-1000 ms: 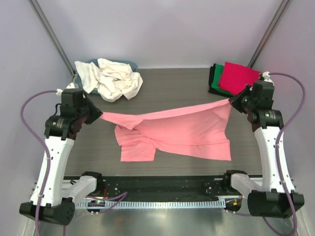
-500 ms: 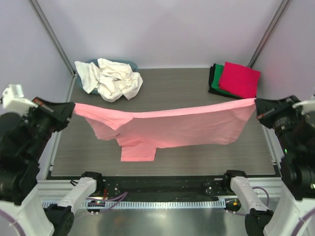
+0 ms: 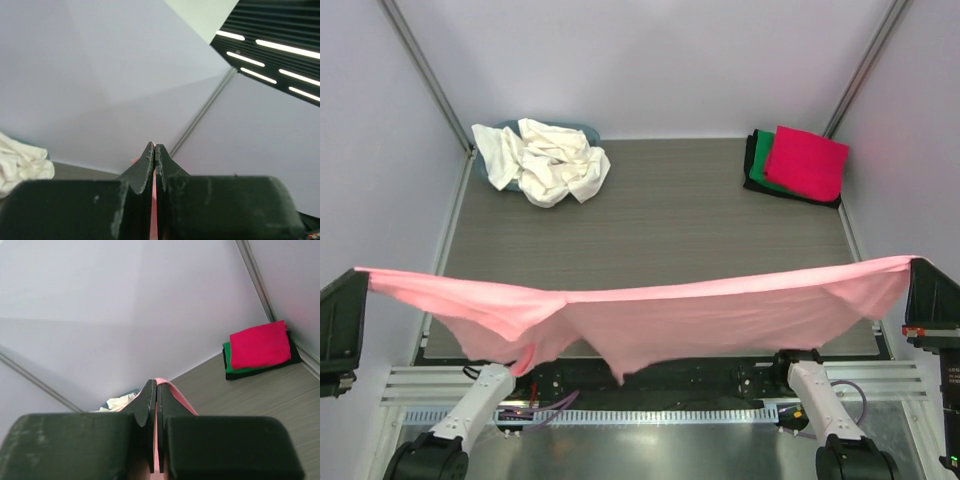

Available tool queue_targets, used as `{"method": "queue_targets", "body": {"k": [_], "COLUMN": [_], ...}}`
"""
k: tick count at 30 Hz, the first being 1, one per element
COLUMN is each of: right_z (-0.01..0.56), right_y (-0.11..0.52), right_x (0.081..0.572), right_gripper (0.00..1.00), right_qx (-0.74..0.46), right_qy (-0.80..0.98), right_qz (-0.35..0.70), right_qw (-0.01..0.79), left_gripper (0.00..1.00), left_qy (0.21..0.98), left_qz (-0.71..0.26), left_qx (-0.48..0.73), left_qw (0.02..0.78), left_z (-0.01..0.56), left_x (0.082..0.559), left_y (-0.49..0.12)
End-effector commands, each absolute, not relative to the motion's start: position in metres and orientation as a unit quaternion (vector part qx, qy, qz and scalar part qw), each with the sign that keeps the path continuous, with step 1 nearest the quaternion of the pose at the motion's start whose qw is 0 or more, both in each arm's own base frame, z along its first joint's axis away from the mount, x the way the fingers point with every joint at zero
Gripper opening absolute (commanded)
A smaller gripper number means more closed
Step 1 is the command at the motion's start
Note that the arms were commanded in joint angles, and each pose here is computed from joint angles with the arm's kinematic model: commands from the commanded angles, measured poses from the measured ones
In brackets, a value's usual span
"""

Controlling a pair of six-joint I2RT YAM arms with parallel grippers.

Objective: Fold and stack the t-shirts

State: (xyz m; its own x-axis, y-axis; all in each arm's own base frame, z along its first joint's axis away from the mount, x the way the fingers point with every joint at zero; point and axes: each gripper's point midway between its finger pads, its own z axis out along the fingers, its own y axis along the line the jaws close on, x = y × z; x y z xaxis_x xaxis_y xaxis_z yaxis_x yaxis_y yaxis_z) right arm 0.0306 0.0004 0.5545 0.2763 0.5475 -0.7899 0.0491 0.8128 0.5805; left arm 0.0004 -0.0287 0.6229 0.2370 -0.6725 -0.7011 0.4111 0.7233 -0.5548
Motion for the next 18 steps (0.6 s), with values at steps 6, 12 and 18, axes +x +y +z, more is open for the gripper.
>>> {"method": "queue_targets", "body": {"k": [6,12,18], "right_z": [0.508,0.363,0.201], "right_y": [-0.016,-0.028,-0.039], "right_x": [0.135,0.254,0.324], "right_gripper": [0.01,0.01,0.33], "right_qx": [0.296,0.331,0.333], "right_qy": [0.672,0.772,0.863], "right_qz": [0.115,0.068,-0.001], "right_qw": [0.669,0.538,0.38], "left_gripper": [0.0,0.0,0.17], "left_qy": [0.686,0.856,0.935], "left_qz": [-0.311,-0.183,-0.082], "left_qx": [-0.203,-0.24,-0.223], "left_qw": [0.626,0.419,0.263], "left_z": [0.558,0.372,0.219], "left_x": [0.158,0.299,0.385], "left_y": [-0.057,-0.072,-0.072]}}
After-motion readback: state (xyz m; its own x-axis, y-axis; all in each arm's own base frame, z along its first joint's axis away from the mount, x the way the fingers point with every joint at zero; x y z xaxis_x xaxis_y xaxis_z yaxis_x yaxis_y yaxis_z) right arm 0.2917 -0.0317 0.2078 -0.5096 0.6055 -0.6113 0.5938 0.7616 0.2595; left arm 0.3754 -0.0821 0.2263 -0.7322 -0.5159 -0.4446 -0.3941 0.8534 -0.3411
